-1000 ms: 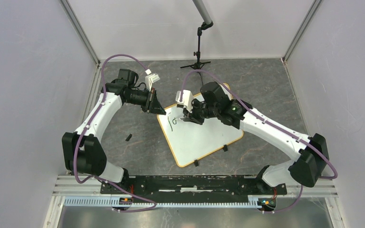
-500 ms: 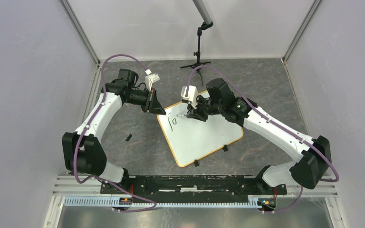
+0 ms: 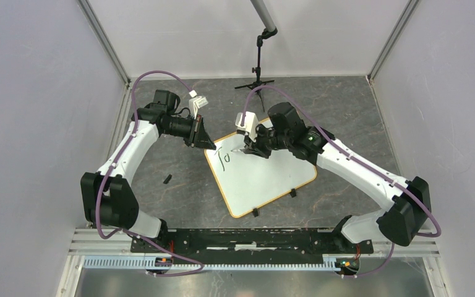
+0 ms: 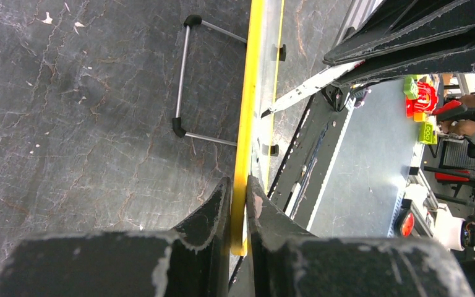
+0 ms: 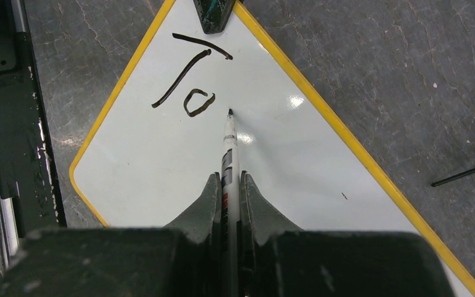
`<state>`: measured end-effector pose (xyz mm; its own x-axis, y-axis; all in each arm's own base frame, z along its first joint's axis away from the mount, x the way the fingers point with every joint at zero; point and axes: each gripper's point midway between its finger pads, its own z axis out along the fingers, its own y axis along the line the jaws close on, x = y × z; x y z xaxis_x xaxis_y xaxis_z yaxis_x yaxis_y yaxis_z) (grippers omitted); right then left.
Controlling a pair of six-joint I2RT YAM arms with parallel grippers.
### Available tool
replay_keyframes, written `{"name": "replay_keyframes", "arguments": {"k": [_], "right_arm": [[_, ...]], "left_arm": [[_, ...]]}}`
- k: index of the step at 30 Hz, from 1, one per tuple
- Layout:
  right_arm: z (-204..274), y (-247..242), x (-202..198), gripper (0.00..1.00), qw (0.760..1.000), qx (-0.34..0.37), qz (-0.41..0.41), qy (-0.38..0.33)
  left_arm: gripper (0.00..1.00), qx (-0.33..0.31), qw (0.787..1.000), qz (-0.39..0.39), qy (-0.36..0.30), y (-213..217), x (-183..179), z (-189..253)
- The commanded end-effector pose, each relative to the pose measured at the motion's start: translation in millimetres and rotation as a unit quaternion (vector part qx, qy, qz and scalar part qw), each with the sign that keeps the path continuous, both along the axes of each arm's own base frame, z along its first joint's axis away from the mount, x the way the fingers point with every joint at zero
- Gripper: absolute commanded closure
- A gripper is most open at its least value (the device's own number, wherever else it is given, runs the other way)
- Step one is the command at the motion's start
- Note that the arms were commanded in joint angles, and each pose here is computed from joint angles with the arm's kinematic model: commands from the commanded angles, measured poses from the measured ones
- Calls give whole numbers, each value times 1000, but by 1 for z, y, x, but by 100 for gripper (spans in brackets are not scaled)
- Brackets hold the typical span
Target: Write a sentence on the whiteboard
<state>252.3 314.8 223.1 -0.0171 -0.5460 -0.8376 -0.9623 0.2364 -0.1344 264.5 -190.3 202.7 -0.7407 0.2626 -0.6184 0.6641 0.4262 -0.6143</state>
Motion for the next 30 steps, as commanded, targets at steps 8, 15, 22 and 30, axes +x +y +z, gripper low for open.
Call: {"name": "replay_keyframes", "arguments": {"k": [8,15,22,30], "right_arm": [[8,14,4,100,1000,8,14,-12],[-4,11,-4,100,1000,-4,20,-6],[-15,-1,-13,100,1000,-16,19,-2],[-10,-4,-7,100,1000,-20,11,-16]], "left_arm": [[98,6,999,-12,-34,2,2,6],[98,6,999,-13,-36,2,0,6],[98,5,999,-13,-36,2,1,6],[98,5,999,-13,-34,2,0,6]]}}
